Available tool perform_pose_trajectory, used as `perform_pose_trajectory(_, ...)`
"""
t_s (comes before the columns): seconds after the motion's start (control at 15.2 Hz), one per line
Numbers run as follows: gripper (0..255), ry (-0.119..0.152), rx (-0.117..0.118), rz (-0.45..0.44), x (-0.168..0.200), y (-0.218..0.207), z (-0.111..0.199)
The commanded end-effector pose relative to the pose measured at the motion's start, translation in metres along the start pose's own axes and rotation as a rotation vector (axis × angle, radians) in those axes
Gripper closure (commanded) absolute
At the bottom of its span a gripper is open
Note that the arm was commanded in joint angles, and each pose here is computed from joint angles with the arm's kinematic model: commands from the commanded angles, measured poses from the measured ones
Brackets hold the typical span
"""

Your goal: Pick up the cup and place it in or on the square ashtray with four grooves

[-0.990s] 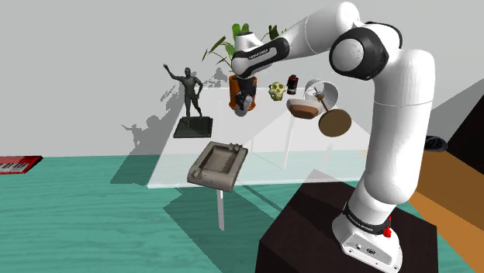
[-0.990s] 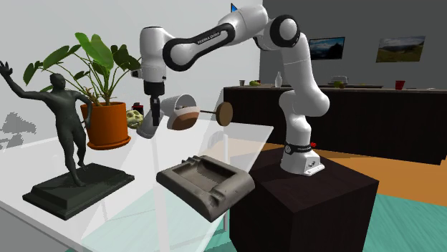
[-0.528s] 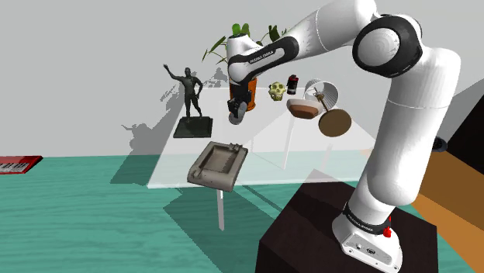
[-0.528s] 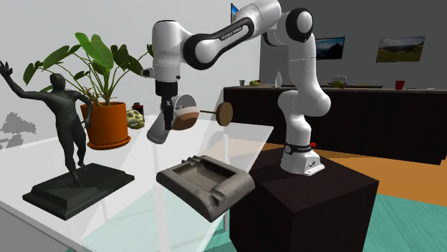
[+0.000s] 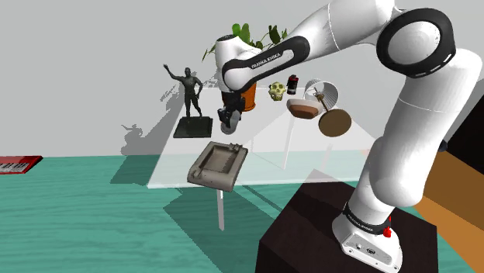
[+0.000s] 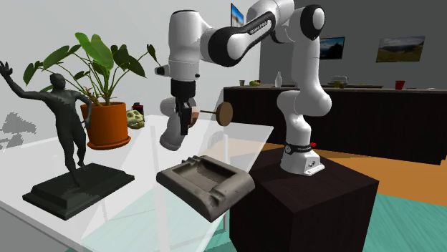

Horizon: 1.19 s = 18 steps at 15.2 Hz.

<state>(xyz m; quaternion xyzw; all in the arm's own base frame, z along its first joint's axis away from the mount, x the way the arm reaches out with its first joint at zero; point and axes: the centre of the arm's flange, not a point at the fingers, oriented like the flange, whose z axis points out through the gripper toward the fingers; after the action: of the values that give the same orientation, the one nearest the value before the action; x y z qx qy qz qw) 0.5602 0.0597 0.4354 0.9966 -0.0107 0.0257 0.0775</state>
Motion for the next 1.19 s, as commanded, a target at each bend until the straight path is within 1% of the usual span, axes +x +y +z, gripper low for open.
perform_pose_trajectory(0.0, 255, 0.000, 0.000, 0.001, -0.012, -0.024, -0.002)
perform_pose_trajectory(0.53, 255, 0.000, 0.000, 0.001, -0.053, -0.118, -0.020)
perform_pose_trajectory(1.12, 255, 0.000, 0.000, 0.001, -0.055, -0.126, 0.027)
